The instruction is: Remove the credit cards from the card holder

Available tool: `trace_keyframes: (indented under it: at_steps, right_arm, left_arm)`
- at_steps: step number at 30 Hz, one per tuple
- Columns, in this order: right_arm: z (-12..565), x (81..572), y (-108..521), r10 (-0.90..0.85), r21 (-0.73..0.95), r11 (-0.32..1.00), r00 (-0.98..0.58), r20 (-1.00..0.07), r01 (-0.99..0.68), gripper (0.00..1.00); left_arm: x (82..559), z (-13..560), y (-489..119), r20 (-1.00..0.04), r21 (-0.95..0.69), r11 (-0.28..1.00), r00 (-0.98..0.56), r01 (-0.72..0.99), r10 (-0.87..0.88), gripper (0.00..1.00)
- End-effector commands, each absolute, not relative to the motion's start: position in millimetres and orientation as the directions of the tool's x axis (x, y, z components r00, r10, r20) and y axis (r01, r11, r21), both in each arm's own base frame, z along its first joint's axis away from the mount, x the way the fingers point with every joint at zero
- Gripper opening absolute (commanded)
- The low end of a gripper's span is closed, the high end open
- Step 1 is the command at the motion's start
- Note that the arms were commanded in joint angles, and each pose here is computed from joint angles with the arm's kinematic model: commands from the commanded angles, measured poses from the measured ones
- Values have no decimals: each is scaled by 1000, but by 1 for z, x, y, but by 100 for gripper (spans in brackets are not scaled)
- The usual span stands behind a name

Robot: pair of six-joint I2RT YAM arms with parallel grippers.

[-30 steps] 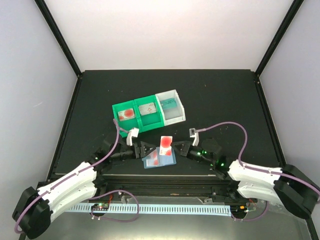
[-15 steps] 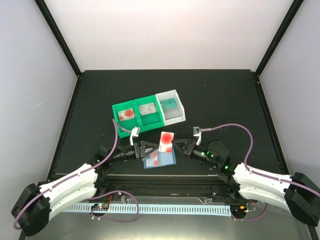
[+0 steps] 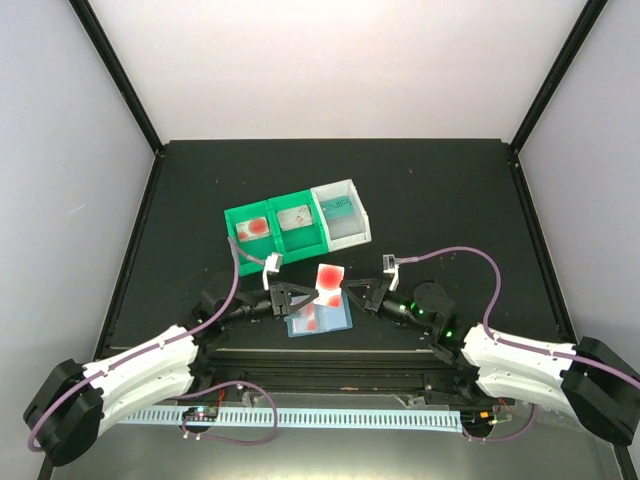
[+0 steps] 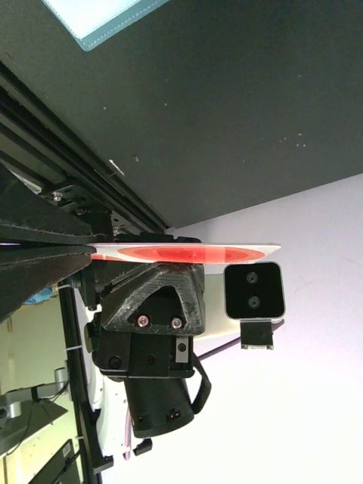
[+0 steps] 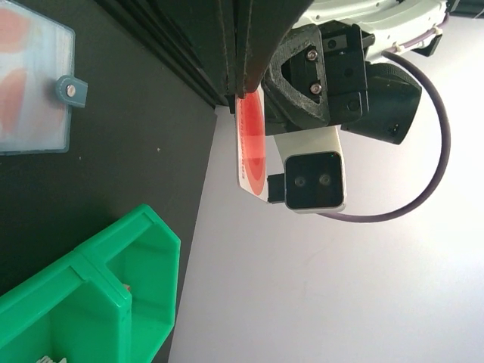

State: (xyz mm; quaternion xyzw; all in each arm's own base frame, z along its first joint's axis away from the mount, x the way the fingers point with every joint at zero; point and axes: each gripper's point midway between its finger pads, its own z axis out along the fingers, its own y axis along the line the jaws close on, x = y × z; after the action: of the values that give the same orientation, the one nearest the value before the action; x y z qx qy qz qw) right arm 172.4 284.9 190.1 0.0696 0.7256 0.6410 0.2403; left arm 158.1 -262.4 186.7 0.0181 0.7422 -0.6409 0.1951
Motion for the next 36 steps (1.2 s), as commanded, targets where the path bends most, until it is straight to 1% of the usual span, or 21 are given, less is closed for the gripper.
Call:
trace_keyframes:
  at_steps: [1,4,7,10,13,17,20,24,25,27,31,34,36]
  right_arm:
    - [202,166,287,383,948,154,-867,-318,-280,2]
    - [202,160,287,345,930,172,-864,-366,-325,7]
    - [194,153,283,284,888,250,-848,-447,-385,15]
    - [183,144,268,232,837,326,-820,-523,-441,27]
    - [191,134,249,199,764,371,-759,-620,-527,35]
    - [209,123,228,130,658,429,-678,-723,-619,36]
    - [224,116,217,81,589,452,-627,-775,-670,36]
    - [234,111,217,15,536,451,-594,-804,-714,37]
    - [237,109,221,-7,530,437,-591,-806,-727,38]
    - [242,104,231,-60,527,400,-596,-801,-750,43]
    - [256,98,248,-131,536,335,-601,-788,-775,44]
    - [260,96,259,-183,540,300,-603,-777,-787,54]
    - [256,94,266,-218,554,283,-615,-758,-783,58]
  left_arm:
    - [154,202,-263,-365,-930,136,-905,342,-218,2]
    - [150,206,-264,-387,-921,123,-899,369,-202,2]
    - [142,209,-265,-422,-906,112,-892,409,-159,2]
    - [132,202,-264,-456,-885,146,-886,441,-84,2]
    - [121,199,-263,-485,-864,155,-874,478,-7,1]
    - [111,201,-261,-514,-844,150,-856,515,52,2]
    - [106,202,-261,-519,-836,153,-850,527,90,2]
    - [91,208,-261,-532,-831,93,-832,548,157,1]
    - [88,209,-260,-535,-829,85,-828,553,170,1]
    - [84,209,-259,-542,-824,76,-819,562,189,2]
    - [76,211,-257,-553,-815,53,-802,577,224,2]
    - [74,210,-257,-555,-813,51,-798,580,235,2]
    - [73,209,-257,-553,-814,41,-796,579,246,2]
